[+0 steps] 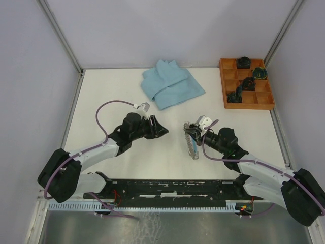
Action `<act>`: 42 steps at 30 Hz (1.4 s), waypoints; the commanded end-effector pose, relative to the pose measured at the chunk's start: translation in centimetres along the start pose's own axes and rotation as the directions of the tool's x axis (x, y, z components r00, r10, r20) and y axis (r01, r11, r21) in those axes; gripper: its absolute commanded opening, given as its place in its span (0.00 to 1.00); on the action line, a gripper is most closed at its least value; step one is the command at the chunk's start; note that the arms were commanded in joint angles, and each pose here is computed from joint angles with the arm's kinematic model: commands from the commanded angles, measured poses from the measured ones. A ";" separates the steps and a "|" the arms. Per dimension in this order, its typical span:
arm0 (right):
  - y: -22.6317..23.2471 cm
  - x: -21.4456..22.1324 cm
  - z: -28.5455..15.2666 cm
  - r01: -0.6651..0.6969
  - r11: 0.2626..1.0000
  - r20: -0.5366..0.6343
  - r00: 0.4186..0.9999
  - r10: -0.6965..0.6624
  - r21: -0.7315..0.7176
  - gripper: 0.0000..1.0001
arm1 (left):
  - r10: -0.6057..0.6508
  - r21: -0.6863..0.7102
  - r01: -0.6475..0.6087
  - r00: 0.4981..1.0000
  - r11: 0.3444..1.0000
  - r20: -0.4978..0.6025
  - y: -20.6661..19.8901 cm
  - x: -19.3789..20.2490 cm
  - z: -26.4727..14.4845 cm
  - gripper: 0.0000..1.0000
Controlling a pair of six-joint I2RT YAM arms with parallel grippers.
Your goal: Put the keys on the keyring
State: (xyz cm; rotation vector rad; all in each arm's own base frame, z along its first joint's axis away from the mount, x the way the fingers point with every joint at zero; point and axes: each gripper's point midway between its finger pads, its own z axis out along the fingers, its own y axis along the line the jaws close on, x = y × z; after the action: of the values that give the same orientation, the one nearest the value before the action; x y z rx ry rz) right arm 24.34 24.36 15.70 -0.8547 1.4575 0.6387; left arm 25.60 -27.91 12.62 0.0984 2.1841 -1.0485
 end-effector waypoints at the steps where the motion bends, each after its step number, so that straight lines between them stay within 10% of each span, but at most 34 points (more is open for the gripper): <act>1: -1.1 -3.3 0.0 0.053 0.998 0.088 0.995 -0.056 0.041 0.01 | -0.105 0.164 0.091 0.991 0.982 0.082 -2.1 -2.0 -1.6 0.56; 28: 0.8 -1.7 2.4 0.053 0.992 0.036 0.998 -0.049 -0.112 0.01 | 0.390 0.263 -0.512 0.829 0.818 0.402 -3.4 -3.4 -2.3 0.76; 42: 1.5 -2.7 3.1 0.072 0.982 0.046 0.997 -0.065 -0.176 0.01 | 0.542 0.292 -0.604 0.796 0.742 0.269 -2.8 -1.2 -0.6 0.68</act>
State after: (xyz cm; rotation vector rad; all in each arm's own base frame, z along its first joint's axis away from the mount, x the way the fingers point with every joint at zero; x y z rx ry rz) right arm 24.17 26.73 13.81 -1.0130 1.4884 0.7239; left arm 25.14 -28.77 14.86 0.6748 1.6736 -1.0900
